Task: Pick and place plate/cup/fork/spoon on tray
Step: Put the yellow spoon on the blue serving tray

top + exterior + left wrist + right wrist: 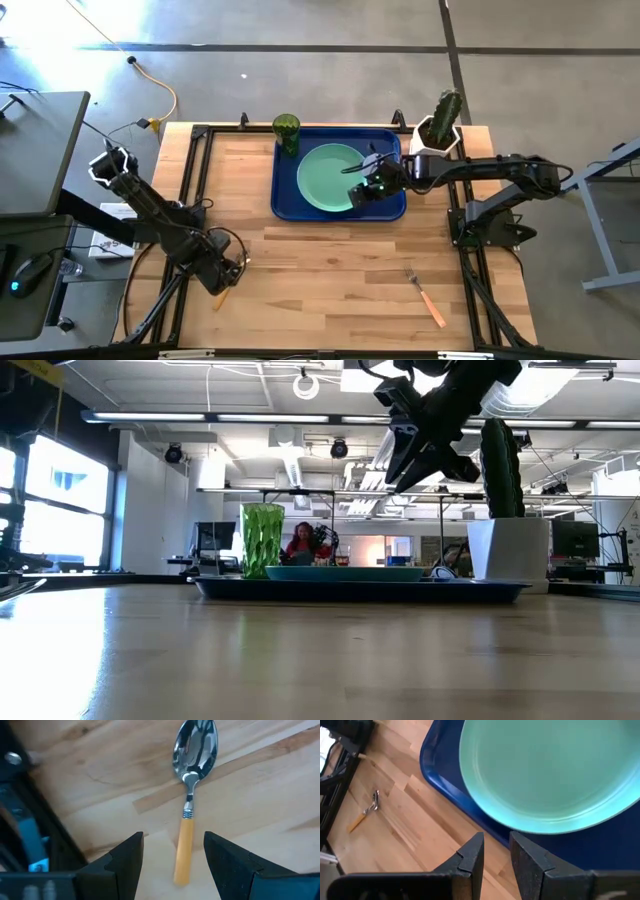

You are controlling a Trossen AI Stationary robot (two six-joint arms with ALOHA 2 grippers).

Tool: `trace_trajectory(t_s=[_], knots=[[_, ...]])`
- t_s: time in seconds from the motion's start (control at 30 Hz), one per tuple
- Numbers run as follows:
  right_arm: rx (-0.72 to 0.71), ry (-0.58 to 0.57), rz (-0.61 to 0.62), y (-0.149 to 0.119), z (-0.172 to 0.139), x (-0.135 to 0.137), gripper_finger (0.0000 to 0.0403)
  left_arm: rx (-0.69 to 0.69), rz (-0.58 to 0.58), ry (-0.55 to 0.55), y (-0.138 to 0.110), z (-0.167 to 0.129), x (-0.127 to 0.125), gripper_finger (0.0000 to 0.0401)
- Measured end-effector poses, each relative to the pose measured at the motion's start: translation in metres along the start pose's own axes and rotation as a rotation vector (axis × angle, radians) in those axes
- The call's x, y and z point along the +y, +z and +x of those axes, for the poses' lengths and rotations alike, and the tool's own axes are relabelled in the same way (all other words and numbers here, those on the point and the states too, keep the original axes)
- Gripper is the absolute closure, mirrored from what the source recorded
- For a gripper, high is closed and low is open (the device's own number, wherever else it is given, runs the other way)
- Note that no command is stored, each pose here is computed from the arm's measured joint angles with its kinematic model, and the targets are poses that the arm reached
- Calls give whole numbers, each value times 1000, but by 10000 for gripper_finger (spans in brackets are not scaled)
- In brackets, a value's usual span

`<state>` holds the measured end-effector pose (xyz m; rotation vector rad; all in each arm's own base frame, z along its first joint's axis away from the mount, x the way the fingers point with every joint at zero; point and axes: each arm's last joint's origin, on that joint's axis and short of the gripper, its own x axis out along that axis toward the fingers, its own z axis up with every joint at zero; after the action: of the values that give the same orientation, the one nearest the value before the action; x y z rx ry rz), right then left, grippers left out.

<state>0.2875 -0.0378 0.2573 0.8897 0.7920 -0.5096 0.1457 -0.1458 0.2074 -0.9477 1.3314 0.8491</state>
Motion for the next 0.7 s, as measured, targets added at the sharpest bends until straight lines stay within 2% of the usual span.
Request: trace_trajectory(t_s=[0.17, 0.33, 0.53, 0.7], knots=[[14, 12, -18, -6, 0, 5, 318, 51, -62, -43, -3, 15, 0, 201], [24, 20, -26, -11, 0, 8, 318, 74, -74, -67, -4, 28, 0, 201], [24, 23, -28, -11, 0, 9, 318, 85, -74, -72, -6, 43, -4, 201], [24, 23, -28, -11, 0, 9, 318, 65, -83, -25, -7, 56, -7, 201]])
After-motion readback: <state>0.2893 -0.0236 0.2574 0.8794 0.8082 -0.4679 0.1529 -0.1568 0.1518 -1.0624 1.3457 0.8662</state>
